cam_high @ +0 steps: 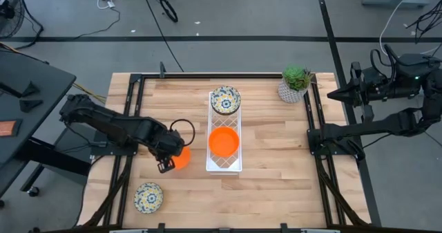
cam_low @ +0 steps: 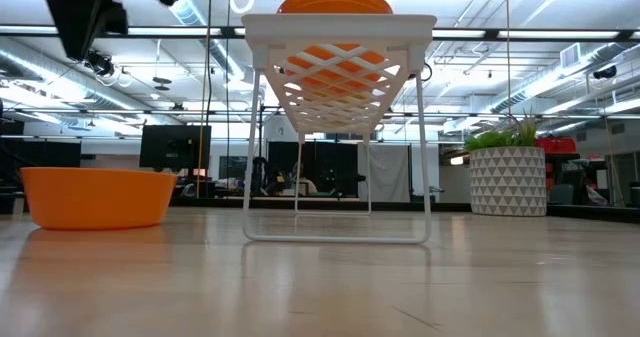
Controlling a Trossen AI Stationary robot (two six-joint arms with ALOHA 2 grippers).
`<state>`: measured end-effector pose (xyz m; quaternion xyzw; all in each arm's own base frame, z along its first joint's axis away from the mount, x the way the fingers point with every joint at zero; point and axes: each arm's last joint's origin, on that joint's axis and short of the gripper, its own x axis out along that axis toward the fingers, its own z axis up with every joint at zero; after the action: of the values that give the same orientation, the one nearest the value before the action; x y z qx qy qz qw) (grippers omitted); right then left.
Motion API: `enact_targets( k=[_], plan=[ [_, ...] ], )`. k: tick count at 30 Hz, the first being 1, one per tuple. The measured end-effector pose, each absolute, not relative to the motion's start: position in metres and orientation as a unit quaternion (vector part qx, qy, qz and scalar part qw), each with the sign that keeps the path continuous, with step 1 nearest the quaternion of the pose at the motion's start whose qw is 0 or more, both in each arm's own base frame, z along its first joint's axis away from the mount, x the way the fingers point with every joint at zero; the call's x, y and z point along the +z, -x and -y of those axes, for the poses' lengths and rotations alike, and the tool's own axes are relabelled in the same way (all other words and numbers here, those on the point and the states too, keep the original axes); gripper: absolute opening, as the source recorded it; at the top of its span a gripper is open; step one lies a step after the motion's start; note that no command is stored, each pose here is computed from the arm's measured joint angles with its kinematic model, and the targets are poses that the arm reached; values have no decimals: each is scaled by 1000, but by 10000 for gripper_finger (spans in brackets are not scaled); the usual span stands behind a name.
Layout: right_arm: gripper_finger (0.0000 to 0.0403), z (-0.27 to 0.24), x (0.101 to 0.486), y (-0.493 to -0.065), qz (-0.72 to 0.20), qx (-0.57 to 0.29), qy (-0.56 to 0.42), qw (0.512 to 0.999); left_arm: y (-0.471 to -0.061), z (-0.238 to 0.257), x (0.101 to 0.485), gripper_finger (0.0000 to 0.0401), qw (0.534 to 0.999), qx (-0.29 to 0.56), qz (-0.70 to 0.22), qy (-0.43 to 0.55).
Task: Pick & Place Mini bowls
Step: Stack the orange bowl on top of the orange bowls on the shelf
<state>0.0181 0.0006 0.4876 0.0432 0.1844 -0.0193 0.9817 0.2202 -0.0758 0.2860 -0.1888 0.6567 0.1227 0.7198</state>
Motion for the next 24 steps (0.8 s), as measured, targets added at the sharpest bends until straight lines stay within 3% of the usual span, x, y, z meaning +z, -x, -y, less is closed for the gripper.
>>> enact_targets(
  k=[18,24],
  plan=[
    [11,-1,488,-18,-184,-19,-43,982,-195,58,244,26,703,221,-624,261],
    [11,-1,488,-18,-184,-19,-43,982,-197,51,231,57,705,232,-613,272]
  ],
)
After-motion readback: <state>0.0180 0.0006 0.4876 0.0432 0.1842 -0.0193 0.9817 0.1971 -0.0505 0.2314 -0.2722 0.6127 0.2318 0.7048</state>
